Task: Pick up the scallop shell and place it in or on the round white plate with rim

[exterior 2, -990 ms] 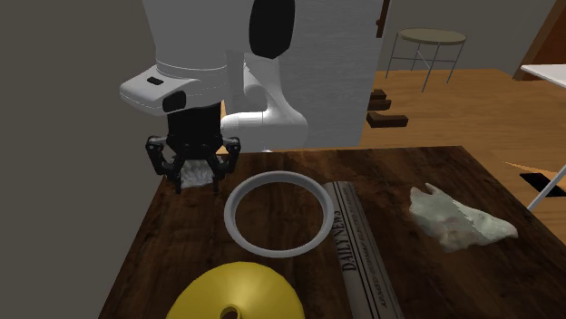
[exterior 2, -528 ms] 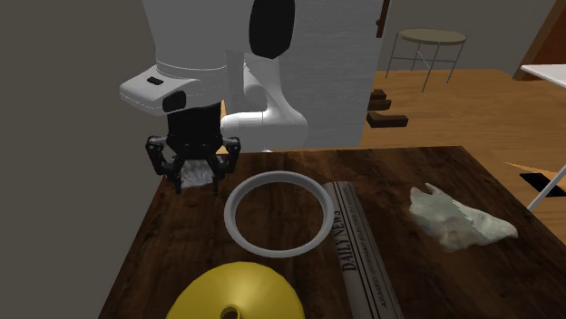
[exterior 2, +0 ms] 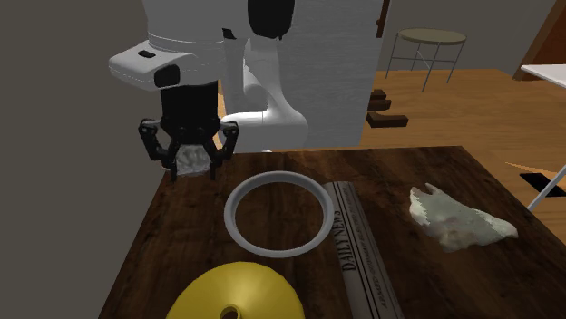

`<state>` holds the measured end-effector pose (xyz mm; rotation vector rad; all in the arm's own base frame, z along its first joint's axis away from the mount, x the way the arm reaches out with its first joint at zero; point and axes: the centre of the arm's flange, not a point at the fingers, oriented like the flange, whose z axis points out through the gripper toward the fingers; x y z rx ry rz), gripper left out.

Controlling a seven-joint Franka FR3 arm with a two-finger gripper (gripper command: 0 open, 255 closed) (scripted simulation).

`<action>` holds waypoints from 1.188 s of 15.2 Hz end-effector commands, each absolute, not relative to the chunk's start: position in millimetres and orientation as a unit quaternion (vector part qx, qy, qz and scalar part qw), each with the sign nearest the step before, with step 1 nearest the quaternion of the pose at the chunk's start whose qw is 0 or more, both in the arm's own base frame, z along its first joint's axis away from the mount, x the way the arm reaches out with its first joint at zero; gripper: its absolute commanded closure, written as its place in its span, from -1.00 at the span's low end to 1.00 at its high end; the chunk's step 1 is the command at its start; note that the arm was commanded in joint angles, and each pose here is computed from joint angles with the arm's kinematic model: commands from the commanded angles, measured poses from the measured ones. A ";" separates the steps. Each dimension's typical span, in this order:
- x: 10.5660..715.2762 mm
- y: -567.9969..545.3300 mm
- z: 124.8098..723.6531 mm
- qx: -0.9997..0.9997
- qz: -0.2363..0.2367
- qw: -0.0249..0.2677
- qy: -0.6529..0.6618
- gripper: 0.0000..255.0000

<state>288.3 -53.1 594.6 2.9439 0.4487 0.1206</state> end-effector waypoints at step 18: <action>333.0 41.8 659.3 0.985 0.040 0.081 0.150 1.00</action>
